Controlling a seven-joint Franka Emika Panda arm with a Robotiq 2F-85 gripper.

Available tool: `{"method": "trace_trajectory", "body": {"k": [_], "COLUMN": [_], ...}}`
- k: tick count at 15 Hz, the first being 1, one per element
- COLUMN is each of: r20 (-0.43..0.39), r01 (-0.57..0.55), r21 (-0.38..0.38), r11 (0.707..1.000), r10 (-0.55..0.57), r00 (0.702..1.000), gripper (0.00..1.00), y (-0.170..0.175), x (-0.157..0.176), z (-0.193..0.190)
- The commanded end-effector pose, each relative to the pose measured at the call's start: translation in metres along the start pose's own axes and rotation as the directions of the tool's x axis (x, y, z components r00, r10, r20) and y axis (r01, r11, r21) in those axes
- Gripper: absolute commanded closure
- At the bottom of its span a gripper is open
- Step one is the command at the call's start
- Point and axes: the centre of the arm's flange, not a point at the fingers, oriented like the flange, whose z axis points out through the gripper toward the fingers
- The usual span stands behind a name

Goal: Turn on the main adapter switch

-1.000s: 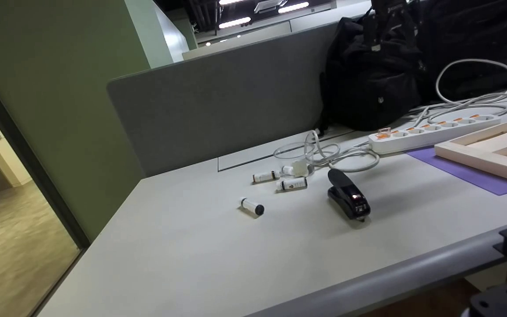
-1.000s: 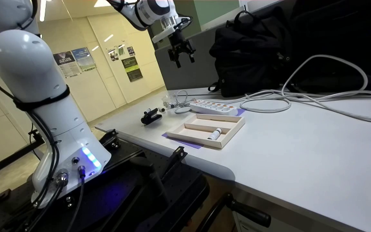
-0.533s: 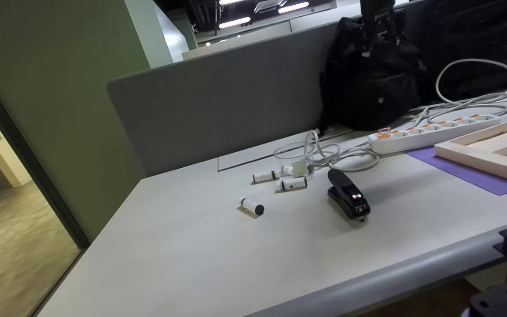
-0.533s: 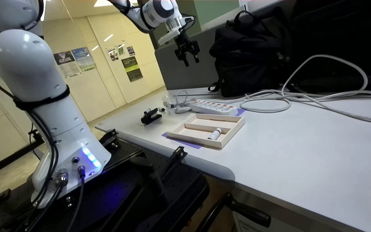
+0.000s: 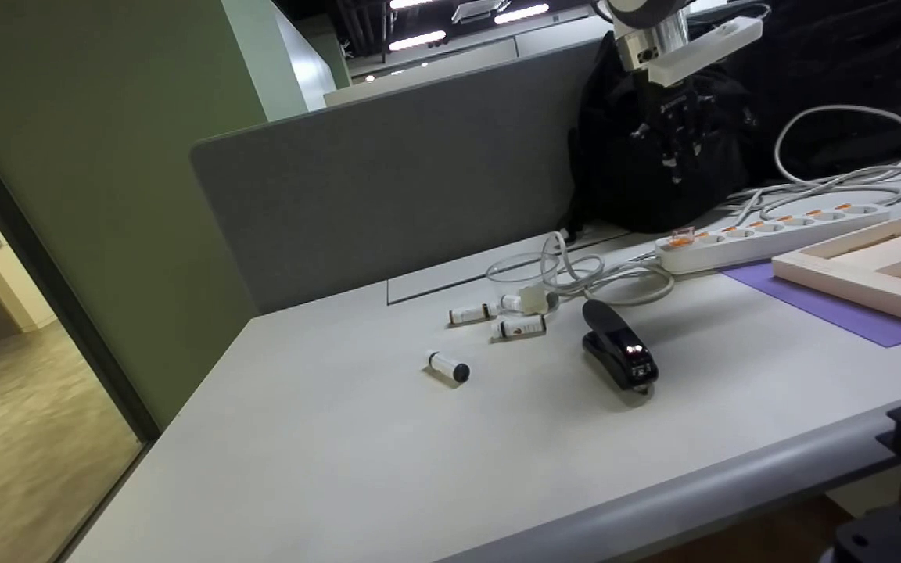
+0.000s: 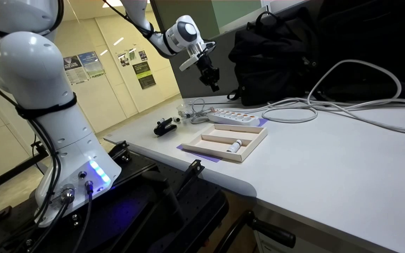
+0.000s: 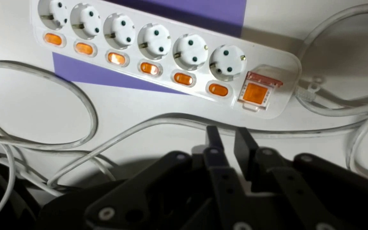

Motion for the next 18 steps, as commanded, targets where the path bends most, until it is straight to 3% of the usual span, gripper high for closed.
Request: {"method": "trace_trajectory", "body": {"k": [1,18], "r20": [-0.007,0.089], "r01": [-0.052,-0.136], "r21": [-0.028,0.030], "r11": [0.998,0.990], "r10": [0.052,0.133], "r00": [0.999,0.987], "gripper": [1.00,1.00], "y": [-0.014,-0.034], "x": [0.007,0.017], "z": [0.018,0.086]}}
